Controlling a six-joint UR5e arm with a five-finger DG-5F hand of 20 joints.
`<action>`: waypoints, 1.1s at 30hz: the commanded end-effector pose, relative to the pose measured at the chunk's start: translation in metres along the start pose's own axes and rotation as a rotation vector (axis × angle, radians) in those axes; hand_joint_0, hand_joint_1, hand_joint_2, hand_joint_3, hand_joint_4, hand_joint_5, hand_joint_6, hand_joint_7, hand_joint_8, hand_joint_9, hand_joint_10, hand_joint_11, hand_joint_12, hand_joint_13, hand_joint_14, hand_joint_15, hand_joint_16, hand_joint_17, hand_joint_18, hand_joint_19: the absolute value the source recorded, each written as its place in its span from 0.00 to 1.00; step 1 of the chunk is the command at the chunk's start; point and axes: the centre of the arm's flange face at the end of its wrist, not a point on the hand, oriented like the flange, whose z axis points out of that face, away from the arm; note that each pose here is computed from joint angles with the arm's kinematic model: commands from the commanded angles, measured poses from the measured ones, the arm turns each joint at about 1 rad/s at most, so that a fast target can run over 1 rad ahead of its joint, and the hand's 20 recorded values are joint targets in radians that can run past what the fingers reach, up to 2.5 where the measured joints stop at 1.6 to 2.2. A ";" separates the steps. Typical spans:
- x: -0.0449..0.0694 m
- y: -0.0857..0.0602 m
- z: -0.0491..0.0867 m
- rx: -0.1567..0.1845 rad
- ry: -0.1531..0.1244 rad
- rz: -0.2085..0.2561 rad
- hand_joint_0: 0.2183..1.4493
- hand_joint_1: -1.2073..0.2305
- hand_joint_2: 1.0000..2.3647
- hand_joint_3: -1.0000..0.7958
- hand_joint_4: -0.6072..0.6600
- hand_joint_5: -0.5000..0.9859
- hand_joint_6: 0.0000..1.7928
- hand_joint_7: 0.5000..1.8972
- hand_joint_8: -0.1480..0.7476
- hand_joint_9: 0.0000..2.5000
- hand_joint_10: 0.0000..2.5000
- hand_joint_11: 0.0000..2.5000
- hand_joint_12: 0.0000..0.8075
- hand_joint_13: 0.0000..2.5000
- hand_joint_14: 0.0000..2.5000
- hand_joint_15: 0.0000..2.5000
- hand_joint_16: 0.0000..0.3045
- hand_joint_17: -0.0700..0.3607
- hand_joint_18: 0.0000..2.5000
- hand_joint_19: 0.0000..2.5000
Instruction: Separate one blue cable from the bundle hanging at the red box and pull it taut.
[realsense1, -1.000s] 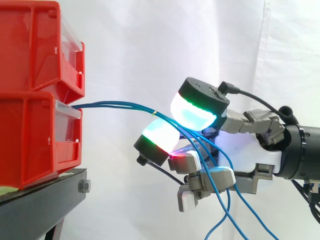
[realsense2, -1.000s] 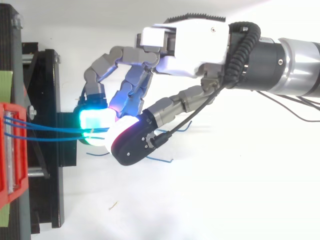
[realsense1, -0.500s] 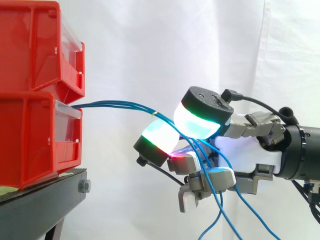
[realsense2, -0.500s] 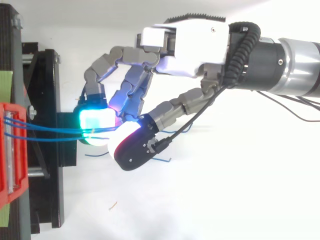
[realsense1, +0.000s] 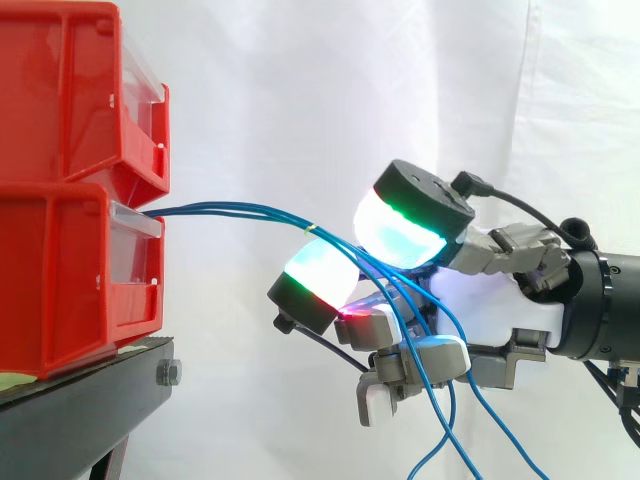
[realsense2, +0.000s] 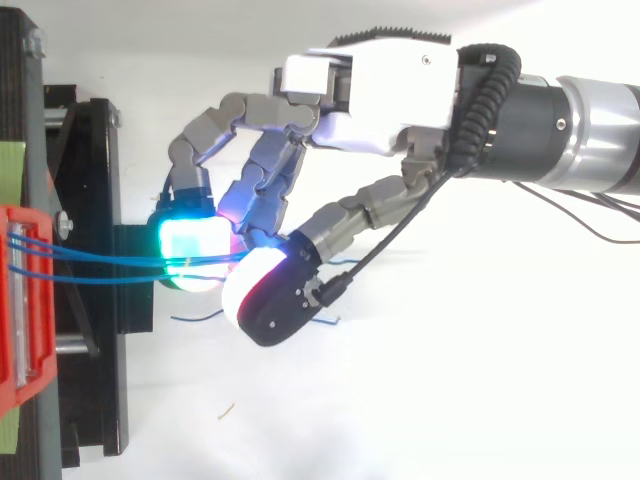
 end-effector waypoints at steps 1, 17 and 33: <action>0.000 0.000 0.000 0.000 0.000 0.001 0.30 0.32 0.00 0.28 0.61 0.21 0.47 0.35 0.57 0.42 0.01 0.44 0.48 0.51 0.01 0.53 0.13 0.37 0.38 0.24; 0.000 0.000 0.000 0.005 0.001 0.001 0.40 0.21 0.01 0.42 0.59 0.20 0.49 0.38 0.56 0.39 0.01 0.44 0.50 0.50 0.01 0.54 0.14 0.38 0.38 0.23; 0.000 -0.001 -0.001 0.008 0.001 -0.001 0.43 0.19 0.00 0.28 0.62 0.20 0.50 0.35 0.56 0.40 0.01 0.48 0.50 0.51 0.01 0.57 0.14 0.38 0.39 0.23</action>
